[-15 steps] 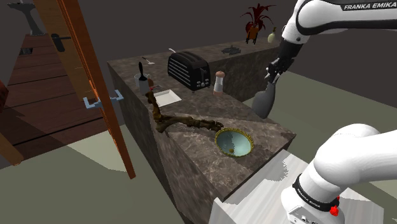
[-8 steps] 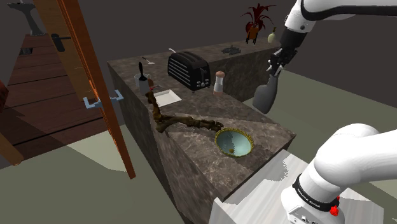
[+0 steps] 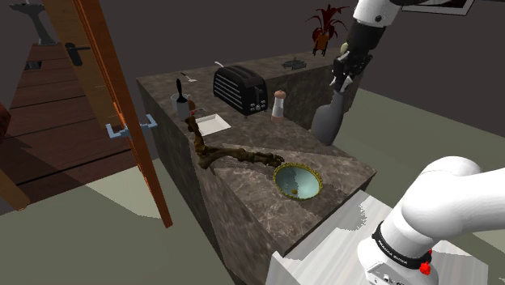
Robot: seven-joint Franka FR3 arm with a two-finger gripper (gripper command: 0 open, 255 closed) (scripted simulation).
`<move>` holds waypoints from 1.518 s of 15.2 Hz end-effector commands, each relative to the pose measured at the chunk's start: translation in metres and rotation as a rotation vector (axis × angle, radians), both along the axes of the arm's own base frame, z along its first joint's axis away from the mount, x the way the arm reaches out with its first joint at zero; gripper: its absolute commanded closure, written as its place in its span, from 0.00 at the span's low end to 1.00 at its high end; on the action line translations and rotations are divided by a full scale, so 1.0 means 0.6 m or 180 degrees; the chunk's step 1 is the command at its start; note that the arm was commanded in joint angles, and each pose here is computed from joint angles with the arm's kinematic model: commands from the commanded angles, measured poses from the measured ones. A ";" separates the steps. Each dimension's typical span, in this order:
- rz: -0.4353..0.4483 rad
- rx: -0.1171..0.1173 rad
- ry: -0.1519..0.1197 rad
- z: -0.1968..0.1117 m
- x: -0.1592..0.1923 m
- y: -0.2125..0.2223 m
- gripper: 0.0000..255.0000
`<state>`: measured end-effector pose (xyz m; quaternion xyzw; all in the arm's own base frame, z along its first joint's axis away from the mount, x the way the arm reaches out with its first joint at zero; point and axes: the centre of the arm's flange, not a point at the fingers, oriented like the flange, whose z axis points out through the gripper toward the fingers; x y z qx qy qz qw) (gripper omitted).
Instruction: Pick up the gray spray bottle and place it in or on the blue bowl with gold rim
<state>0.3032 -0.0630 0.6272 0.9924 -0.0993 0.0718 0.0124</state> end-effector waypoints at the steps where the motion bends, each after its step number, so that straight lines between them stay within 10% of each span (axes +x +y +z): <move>1: 0.0000 0.0002 0.0001 0.024 0.004 0.040 1.00; 8: 0.0000 0.0002 0.0001 0.089 0.007 0.184 1.00; 23: 0.0000 0.0002 0.0001 -0.043 0.007 0.184 1.00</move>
